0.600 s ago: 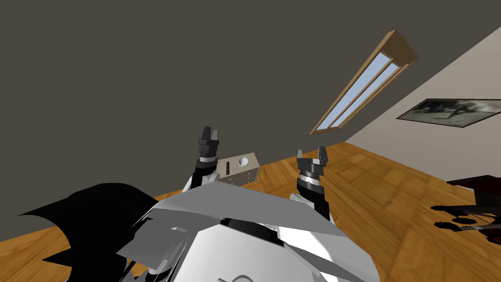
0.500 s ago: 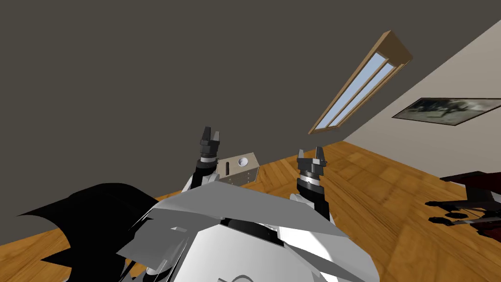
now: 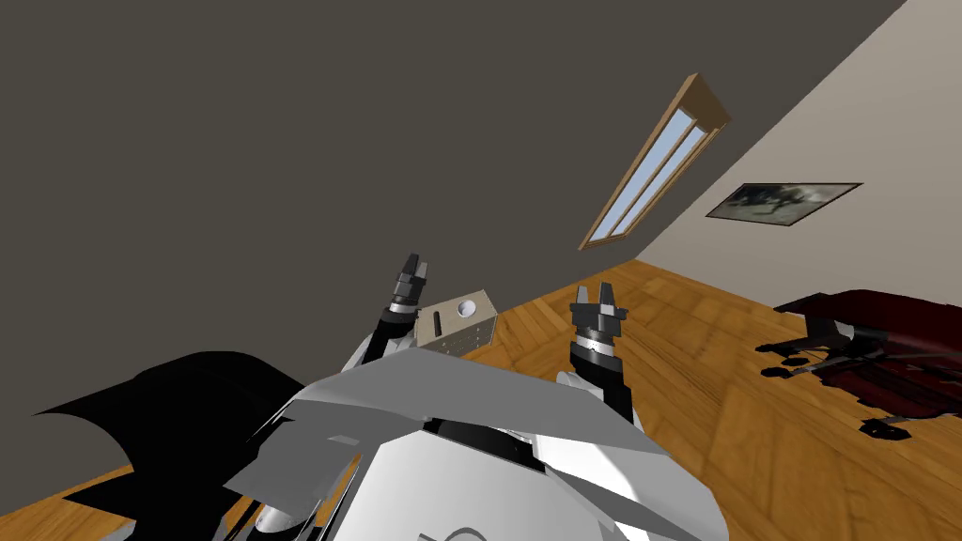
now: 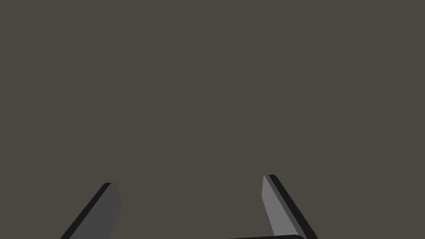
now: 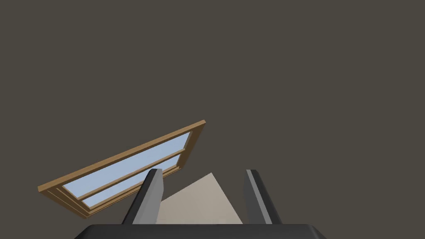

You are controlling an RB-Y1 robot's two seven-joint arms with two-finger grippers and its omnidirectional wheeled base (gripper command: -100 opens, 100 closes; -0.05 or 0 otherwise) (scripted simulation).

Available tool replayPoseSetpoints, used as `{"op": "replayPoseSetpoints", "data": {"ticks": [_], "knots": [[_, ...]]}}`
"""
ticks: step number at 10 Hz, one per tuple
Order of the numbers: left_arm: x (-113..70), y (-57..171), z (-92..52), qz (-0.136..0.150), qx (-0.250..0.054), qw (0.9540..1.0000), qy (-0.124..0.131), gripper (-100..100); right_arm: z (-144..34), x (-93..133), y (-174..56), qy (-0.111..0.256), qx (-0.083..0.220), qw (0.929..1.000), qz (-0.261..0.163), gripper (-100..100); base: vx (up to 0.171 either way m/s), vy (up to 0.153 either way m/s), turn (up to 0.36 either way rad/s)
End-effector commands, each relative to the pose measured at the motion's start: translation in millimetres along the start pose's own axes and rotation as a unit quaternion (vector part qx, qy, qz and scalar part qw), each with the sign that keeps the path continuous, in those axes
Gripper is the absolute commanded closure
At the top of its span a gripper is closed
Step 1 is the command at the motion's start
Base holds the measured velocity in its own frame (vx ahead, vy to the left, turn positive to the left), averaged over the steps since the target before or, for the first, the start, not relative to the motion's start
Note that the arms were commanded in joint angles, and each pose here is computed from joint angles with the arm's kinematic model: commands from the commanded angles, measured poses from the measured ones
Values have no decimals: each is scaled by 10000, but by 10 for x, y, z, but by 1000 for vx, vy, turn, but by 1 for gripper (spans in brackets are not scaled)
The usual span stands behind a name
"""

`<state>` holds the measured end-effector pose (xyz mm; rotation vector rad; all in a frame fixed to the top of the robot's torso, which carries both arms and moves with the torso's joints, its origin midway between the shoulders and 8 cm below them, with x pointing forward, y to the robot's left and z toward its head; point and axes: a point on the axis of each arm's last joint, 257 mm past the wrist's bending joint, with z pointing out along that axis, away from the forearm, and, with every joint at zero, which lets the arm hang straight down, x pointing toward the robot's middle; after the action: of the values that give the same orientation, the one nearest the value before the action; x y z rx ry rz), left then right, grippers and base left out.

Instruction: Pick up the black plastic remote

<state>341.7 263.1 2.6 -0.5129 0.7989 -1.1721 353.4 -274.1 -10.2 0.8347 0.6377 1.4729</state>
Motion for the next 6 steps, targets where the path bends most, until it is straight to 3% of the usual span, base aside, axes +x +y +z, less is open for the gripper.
{"op": "replayPoseSetpoints", "data": {"ticks": [1,4,5,6], "knots": [[10,272,-114,19,-401,9990,171,-100,0,0,0,0,0,10000,0,0,-100,100,-252],[58,826,-378,29,-1240,9911,480,-100,0,0,0,0,0,10000,0,0,-91,104,-273],[59,836,-381,30,-1261,9908,483,-100,0,0,0,0,0,10000,0,0,-56,83,-87],[72,1040,-503,25,-1585,9856,586,-100,-1,-1,-1,-1,1,10000,-1,0,-55,63,-182]]}}
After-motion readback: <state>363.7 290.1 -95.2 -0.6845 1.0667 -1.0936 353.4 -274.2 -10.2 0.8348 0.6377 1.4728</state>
